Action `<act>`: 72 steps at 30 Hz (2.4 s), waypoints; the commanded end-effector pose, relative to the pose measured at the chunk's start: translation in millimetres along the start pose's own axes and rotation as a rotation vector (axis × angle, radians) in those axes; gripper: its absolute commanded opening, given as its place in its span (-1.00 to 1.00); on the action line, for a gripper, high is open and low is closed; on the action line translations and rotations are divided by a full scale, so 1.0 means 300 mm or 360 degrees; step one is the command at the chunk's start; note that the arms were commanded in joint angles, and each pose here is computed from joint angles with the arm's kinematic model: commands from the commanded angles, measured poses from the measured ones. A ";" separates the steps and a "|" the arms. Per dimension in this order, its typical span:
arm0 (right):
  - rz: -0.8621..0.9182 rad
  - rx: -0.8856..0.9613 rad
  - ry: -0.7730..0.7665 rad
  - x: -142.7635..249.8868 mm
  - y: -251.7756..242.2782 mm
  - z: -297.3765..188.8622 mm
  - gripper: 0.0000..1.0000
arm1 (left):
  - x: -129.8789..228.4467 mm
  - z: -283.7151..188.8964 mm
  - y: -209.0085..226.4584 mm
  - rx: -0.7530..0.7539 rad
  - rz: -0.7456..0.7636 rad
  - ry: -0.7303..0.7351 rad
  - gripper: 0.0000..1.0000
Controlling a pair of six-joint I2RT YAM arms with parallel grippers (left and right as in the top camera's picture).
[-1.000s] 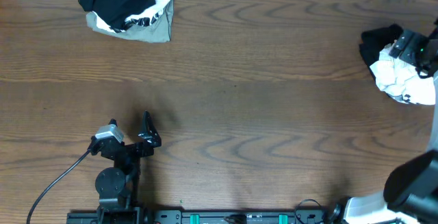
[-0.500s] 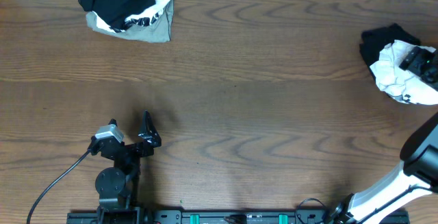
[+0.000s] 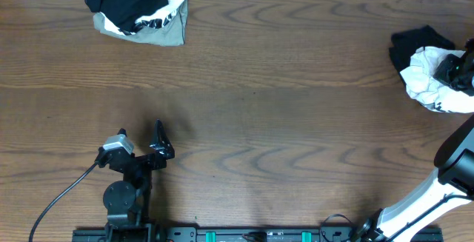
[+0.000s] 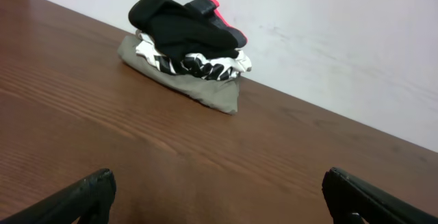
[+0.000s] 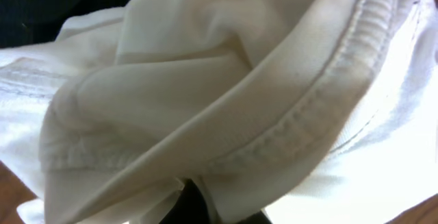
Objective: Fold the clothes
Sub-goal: 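Lift the white T-shirt with the right gripper and pull it off the pile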
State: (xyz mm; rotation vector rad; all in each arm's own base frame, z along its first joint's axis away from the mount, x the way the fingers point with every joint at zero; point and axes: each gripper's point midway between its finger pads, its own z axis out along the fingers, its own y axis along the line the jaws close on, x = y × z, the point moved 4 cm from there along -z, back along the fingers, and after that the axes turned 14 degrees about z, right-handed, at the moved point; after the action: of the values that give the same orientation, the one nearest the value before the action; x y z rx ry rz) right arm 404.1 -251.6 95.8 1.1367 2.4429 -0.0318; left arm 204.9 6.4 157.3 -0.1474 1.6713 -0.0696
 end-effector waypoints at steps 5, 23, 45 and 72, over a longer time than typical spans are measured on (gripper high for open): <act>0.0182 -0.0133 -0.0213 -0.090 0.049 -0.231 -0.97 | 0.047 0.003 0.014 -0.0035 0.0011 0.0074 0.96; -0.0149 -0.1457 -0.0400 0.117 0.466 -1.123 -0.90 | 0.047 0.003 0.014 -0.0035 0.0011 0.0074 0.96; -0.0774 -0.2312 0.0124 0.734 0.929 -1.524 -0.98 | 0.047 0.003 0.014 -0.0036 0.0011 0.0074 0.96; 0.0035 -0.0543 -0.1316 0.257 0.414 -1.382 -0.98 | 0.047 0.003 0.014 -0.0036 0.0011 0.0074 0.96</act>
State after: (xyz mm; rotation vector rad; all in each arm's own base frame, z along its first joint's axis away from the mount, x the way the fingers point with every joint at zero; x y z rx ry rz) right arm 312.3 16.6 446.4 0.6184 1.7573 0.2618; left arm 204.9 6.4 157.3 -0.1474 1.6713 -0.0696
